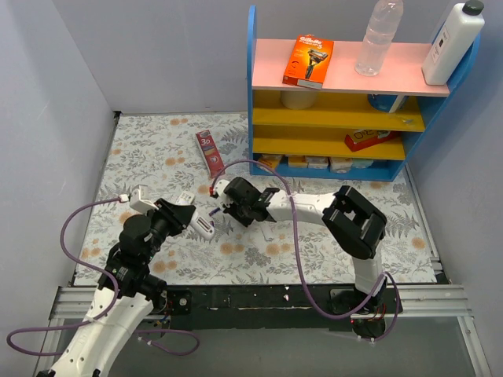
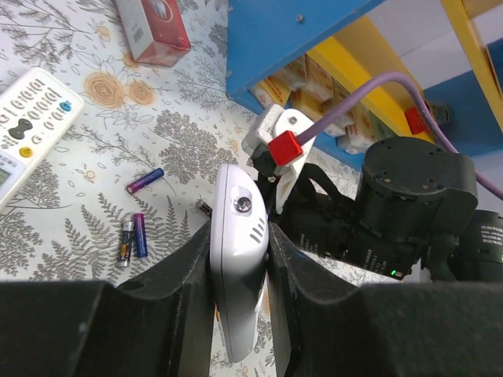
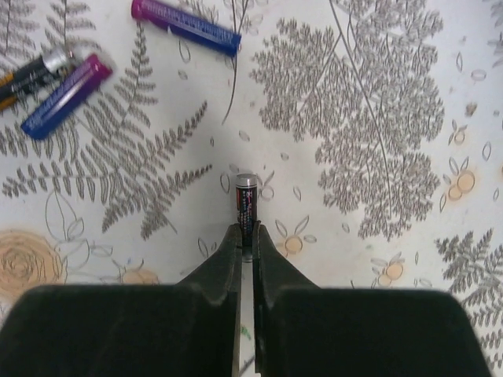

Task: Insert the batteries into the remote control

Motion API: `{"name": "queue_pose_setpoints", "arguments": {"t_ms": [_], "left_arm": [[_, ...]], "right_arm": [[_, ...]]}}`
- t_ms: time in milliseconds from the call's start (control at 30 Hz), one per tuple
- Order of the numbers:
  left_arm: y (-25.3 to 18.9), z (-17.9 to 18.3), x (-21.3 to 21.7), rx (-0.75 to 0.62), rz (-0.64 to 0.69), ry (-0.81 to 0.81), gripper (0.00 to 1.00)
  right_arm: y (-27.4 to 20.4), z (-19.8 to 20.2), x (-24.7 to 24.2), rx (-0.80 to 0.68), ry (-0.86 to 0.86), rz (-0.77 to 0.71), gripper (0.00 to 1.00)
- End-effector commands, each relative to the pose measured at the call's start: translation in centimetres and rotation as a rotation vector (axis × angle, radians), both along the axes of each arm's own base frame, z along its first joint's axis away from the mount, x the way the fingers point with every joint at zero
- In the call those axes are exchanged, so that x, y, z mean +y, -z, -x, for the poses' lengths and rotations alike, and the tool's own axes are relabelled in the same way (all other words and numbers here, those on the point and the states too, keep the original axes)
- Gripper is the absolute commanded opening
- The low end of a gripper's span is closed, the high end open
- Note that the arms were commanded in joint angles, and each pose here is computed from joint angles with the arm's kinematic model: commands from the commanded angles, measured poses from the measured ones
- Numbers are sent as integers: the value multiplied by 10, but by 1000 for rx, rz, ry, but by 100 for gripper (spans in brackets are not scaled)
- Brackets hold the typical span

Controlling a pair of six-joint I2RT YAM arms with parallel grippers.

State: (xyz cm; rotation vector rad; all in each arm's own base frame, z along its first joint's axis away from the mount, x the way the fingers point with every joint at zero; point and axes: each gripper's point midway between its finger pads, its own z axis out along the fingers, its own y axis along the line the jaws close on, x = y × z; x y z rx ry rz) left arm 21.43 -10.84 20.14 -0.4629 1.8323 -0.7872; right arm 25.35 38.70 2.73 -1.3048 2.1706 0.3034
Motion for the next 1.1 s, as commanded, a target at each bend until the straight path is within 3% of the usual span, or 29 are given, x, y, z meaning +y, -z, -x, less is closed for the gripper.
{"name": "queue_pose_setpoints", "arguments": {"t_ms": [0,333,600,1067], "left_arm": [[-9,-6,-18,-59,53,74,0],[14,-16,-60,-67,199,247,0],[33,-22,-74,-73,286,290,0],[24,-39,-97,-79,396,361,0]], "right_arm": [[-22,8,-14,-9,29,-21,1],[-87,24,-29,0,130,-183,1],[-131,39,-38,22,176,-307,1],[-146,72,-32,205,167,-376,1]]}}
